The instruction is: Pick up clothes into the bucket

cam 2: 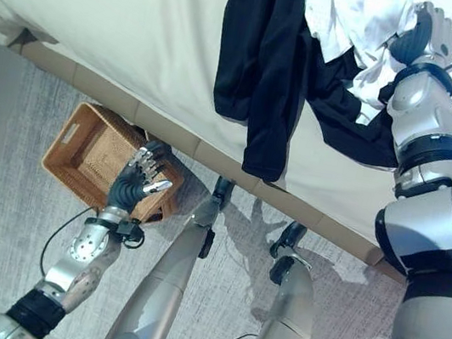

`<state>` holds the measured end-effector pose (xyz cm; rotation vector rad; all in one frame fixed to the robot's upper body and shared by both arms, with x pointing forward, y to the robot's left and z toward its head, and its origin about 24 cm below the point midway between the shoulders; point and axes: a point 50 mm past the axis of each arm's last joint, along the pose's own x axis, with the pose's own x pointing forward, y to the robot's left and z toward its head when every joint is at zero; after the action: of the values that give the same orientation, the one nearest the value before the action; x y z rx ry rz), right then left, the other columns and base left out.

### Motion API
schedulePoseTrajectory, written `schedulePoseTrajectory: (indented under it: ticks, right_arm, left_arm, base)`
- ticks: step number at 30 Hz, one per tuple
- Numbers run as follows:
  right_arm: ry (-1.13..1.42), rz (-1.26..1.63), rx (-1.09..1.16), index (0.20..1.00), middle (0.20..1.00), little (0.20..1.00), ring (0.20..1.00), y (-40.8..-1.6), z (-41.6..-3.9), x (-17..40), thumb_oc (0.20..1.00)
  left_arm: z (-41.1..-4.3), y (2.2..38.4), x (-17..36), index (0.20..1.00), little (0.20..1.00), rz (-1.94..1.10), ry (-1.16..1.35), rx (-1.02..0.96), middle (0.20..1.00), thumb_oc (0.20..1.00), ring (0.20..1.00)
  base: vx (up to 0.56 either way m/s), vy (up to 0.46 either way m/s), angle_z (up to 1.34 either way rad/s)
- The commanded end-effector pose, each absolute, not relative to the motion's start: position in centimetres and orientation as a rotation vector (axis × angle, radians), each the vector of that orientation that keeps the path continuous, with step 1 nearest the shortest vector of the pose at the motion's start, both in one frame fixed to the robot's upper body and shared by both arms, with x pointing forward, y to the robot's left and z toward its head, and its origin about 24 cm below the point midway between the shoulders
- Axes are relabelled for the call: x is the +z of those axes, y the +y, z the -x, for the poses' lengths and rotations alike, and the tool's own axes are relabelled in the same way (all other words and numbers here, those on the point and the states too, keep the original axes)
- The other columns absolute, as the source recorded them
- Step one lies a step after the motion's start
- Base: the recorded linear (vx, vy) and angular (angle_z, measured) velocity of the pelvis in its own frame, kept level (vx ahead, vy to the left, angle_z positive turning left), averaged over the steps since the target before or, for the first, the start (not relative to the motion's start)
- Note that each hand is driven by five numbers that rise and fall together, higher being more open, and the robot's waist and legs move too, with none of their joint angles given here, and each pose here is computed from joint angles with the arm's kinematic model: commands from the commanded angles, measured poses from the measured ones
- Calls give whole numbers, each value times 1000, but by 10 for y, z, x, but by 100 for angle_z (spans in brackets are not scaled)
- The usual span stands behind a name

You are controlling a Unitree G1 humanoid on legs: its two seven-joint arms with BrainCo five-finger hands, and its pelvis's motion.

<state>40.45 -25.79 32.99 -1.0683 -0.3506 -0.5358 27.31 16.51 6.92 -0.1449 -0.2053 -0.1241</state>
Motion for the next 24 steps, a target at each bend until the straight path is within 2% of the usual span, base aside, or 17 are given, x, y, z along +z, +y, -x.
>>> schedulePoseTrajectory:
  ticks: [1,6,15,24]
  right_arm:
    - [-359,1061,-551,200,200,200,200,-264,-402,328,200]
    - [-403,1029,-514,200,200,200,200,-253,-404,326,200]
    - [-601,800,-363,200,200,200,200,-220,-398,316,200]
    - [-682,635,-218,200,200,200,200,-218,-376,290,200]
  left_arm:
    - [-266,164,66,1000,1000,146,-209,-138,1000,1000,1000]
    - [-266,168,64,1000,1000,140,-201,-124,1000,1000,1000]
    - [-266,179,51,1000,1000,128,-152,-75,1000,1000,1000]
    - [-255,196,28,1000,1000,113,-54,-32,1000,1000,1000]
  base:
    - [0,0,0]
    - [0,0,0]
    - [-9,-18,-4]
    - [68,-44,-6]
